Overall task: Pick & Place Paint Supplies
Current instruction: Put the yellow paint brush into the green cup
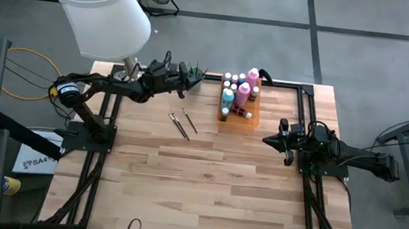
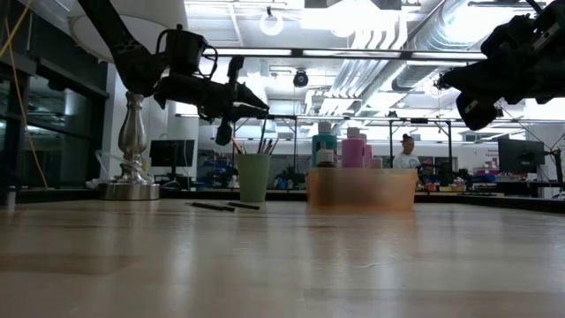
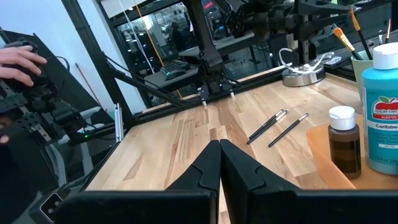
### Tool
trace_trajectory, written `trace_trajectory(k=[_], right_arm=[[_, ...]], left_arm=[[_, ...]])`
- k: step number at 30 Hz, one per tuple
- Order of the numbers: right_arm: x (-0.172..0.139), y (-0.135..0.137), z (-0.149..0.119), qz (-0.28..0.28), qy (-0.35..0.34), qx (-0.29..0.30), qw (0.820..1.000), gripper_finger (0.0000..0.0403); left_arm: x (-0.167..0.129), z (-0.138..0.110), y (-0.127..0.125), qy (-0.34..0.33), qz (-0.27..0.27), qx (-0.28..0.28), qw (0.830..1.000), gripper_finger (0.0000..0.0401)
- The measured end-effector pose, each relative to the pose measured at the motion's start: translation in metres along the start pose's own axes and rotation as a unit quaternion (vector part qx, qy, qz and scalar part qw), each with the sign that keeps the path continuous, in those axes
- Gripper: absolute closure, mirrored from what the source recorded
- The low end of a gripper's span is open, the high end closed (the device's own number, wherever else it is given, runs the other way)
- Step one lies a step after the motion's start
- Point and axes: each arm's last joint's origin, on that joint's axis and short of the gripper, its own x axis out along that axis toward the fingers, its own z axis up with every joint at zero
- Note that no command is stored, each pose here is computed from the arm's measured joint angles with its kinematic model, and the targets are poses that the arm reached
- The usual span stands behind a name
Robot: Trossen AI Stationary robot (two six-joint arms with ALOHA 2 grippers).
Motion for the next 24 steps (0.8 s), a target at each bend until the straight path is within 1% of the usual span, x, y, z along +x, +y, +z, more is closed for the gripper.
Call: trace_trajectory(k=[8, 12, 15, 19, 23, 24], right_arm=[[0.000, 0.000, 0.000, 0.000, 0.000, 0.000, 1.000, 0.0401], [0.000, 0.000, 0.000, 0.000, 0.000, 0.000, 1.000, 0.0401], [0.000, 0.000, 0.000, 0.000, 0.000, 0.000, 1.000, 0.0401], [0.000, 0.000, 0.000, 0.000, 0.000, 0.000, 1.000, 0.0401], [0.000, 0.000, 0.000, 0.000, 0.000, 0.000, 1.000, 0.0401], [0.000, 0.000, 0.000, 0.000, 0.000, 0.000, 1.000, 0.0401]], left_arm=[[-0.001, 0.002, -0.001, 0.021, -0.004, 0.011, 1.000, 0.0273], [-0.002, 0.007, -0.002, 0.025, -0.008, 0.031, 0.999, 0.0236], [-0.004, 0.014, -0.006, 0.025, -0.019, 0.052, 0.998, 0.0224], [-0.006, 0.022, -0.009, 0.027, -0.034, 0.079, 0.996, 0.0222], [-0.007, 0.023, -0.011, 0.040, -0.047, 0.111, 0.992, 0.0221], [-0.008, 0.023, -0.013, 0.043, -0.057, 0.123, 0.990, 0.0221]])
